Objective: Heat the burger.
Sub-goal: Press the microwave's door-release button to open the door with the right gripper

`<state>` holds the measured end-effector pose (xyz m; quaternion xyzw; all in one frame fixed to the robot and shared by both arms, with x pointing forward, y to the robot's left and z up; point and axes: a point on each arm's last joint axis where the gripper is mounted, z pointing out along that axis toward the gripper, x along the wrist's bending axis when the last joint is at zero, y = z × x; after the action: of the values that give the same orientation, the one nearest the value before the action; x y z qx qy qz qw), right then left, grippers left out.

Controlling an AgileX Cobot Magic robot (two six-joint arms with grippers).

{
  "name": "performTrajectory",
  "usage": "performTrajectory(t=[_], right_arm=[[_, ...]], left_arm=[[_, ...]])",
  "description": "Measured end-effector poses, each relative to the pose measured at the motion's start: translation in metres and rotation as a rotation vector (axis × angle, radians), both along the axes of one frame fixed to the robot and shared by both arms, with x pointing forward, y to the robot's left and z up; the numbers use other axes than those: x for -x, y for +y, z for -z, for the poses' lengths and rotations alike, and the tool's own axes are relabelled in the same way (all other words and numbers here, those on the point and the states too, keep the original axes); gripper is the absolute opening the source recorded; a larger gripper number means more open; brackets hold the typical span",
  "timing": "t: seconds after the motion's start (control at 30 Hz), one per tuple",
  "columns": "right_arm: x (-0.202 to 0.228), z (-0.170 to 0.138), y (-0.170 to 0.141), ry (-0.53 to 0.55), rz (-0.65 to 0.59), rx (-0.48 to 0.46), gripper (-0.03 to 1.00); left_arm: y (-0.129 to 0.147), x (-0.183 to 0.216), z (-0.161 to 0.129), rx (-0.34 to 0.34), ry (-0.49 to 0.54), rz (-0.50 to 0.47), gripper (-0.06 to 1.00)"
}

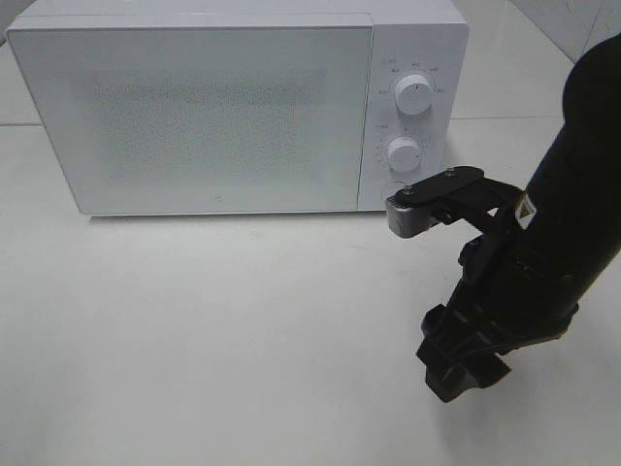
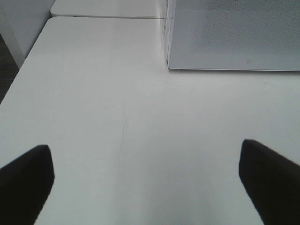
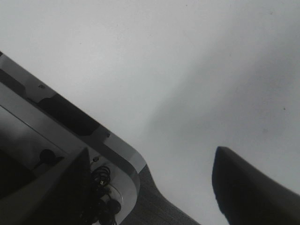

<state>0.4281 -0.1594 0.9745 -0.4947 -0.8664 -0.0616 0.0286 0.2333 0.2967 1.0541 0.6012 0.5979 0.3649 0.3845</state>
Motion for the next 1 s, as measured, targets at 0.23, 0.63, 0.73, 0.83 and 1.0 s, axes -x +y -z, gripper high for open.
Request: performTrajectory(t=[0.23,0.63,0.73,0.83,1.0], right_arm=[[0.025,-0.045,-0.016,-0.083,-0.004,-0.065,0.7],[0.069,-0.095,-0.045,-0.221,0.024,-0.17,0.7],[0.081,-0.104,-0.055,-0.272,0.039,-0.189,0.7],[0.094,-0.109,-0.067,-0.339,0.054,-0.203,0.7],[0.117,-0.105,-0.089,-0.435,0.094,-0.211,0.7]], left_arm=[[0.0,0.0,0.0,0.0,0.0,0.0,0.99],[0.0,0.0,0.0,0.0,0.0,0.0,0.99],[0.0,0.0,0.0,0.0,0.0,0.0,0.99],[0.0,0.0,0.0,0.0,0.0,0.0,0.99],[0.0,0.0,0.0,0.0,0.0,0.0,0.99]])
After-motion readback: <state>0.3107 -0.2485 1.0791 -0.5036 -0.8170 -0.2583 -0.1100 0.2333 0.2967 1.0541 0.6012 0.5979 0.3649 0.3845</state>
